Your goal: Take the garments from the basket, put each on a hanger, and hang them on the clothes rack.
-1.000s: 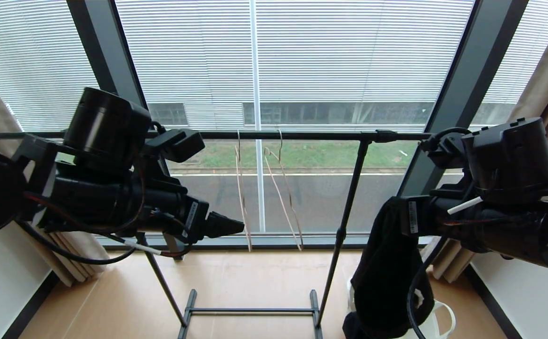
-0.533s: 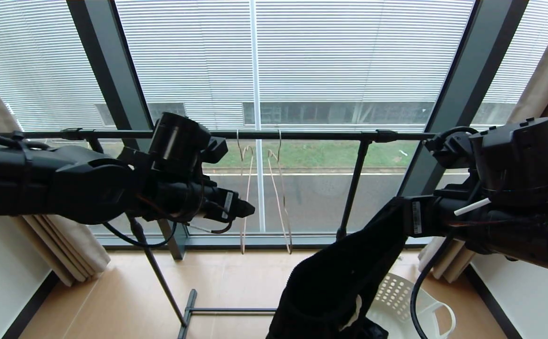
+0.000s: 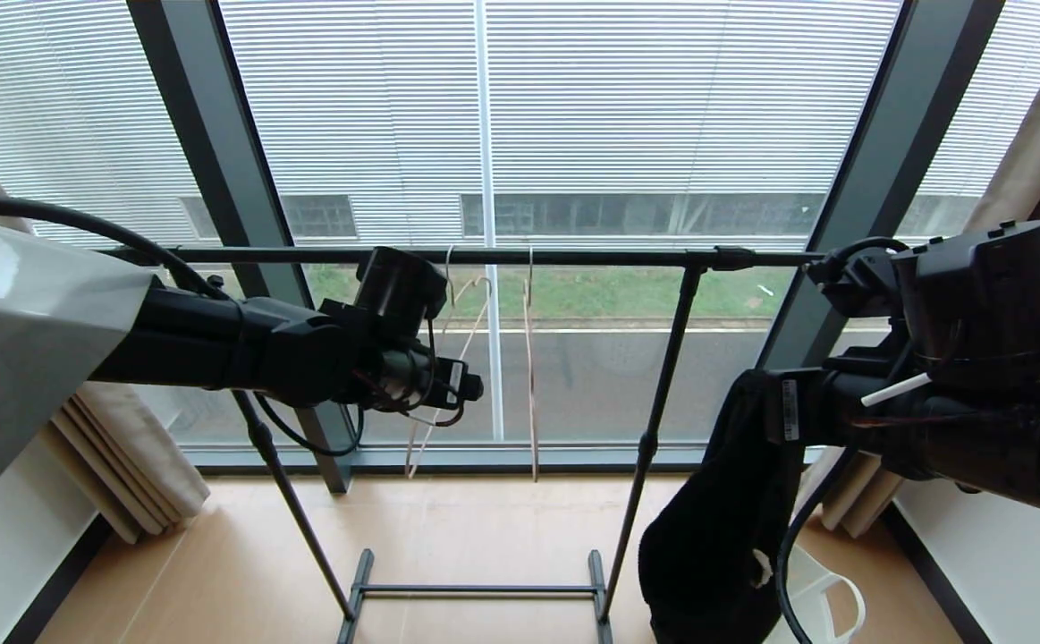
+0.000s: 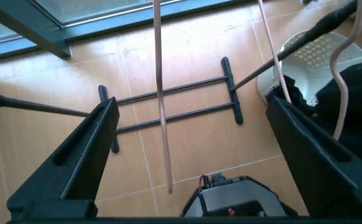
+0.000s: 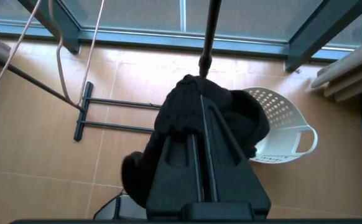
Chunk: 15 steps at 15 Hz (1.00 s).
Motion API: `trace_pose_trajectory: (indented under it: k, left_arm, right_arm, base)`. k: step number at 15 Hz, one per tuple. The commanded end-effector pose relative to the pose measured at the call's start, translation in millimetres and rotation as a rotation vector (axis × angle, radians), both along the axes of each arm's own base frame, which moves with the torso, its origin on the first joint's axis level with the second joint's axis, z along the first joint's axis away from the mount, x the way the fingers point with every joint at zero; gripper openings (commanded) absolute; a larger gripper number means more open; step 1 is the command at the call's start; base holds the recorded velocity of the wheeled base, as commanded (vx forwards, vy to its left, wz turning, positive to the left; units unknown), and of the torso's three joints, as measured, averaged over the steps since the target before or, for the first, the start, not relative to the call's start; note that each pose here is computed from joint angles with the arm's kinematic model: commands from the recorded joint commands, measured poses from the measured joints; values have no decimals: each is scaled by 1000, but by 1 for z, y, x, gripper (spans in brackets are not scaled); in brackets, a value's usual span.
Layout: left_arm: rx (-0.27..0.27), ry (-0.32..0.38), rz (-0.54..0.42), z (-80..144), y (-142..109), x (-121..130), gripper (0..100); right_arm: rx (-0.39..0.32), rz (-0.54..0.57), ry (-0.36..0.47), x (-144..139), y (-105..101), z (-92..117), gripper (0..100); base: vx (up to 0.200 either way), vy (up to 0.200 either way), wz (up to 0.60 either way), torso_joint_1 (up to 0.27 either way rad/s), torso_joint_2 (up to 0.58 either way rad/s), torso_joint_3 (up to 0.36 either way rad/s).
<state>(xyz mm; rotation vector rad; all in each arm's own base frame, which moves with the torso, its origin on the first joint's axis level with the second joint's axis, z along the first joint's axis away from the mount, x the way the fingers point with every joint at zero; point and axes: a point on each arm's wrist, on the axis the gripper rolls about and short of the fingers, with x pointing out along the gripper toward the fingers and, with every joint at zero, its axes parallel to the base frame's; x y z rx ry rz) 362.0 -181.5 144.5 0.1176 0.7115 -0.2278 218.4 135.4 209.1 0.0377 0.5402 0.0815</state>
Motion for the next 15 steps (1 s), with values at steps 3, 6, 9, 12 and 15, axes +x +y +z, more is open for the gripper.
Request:
trace_pose_trajectory:
  k: [3,6,9,12,15]
  left_arm:
    - [13,21,42,-19,6,23,100]
    - [15,25,62,-29,9,37,100]
    - [16,28,68,-34,10,44,100]
    - [13,26,76,-42,13,49,100]
    - [12,21,75,-44,12,51,100]
  right_arm:
    - [-2,1,4,0,0,-1,0]
    - [-3,1,6,0,0,-2,0]
    - [-5,3,12,1,1,-4,0]
    - [-5,3,12,1,1,-4,0]
    - [-5,2,14,1,1,-4,0]
  base:
    - [0,0,0,0,0,0]
    - [0,0,0,0,0,0]
    - [0,0,0,0,0,0]
    - [0,0,0,0,0,0]
    - [0,0,0,0,0,0]
